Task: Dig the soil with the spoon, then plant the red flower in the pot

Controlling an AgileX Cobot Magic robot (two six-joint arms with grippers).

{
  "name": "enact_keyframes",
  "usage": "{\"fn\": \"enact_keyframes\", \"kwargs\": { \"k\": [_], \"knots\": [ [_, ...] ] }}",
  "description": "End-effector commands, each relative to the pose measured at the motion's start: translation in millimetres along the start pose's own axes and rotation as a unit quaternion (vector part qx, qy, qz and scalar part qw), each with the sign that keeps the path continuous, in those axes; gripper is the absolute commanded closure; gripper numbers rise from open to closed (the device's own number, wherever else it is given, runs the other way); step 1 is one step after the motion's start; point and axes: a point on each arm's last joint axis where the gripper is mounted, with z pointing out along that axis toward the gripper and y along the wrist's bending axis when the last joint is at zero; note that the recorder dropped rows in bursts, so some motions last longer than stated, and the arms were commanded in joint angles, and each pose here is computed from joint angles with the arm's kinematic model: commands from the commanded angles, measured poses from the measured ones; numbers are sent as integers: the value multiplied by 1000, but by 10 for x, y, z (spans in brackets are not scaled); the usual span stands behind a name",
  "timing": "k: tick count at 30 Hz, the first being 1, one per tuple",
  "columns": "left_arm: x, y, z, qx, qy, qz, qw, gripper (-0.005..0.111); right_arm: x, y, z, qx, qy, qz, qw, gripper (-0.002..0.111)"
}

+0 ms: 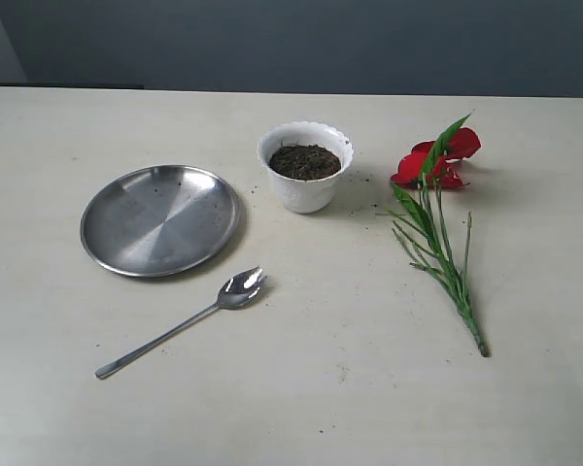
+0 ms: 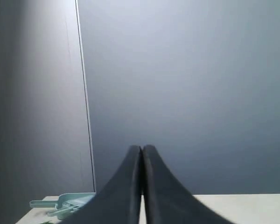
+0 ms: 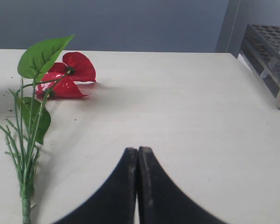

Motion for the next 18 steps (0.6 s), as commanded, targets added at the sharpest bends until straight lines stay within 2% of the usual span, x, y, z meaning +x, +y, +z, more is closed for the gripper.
{"fn": "enact_keyframes", "kwargs": {
  "k": [1,5,7,10,12,14,16,18],
  "knots": [
    [-27,3,-6,-1,-19,-2,1000,106,3,-2,3,2,-5,0,1000,108],
    [-29,3,-6,-1,-20,-23,1000,106,3,-3,3,2,-5,-2,1000,108],
    [-39,5,-6,0,-26,-72,997,106,3,-3,3,2,-5,-2,1000,108],
    [-70,10,-8,3,-43,-171,984,106,3,-3,3,2,-5,-2,1000,108],
    [-103,16,-12,4,-61,-198,978,106,3,-3,3,2,-5,-2,1000,108],
    [-175,19,-24,9,-101,-188,977,106,3,-3,3,2,-5,-2,1000,108],
    [-225,-53,-37,43,-125,-98,986,106,3,-3,3,2,-5,-2,1000,108],
    [-303,-122,-38,79,-127,-64,987,106,3,-3,3,2,-5,-2,1000,108]
  ]
}}
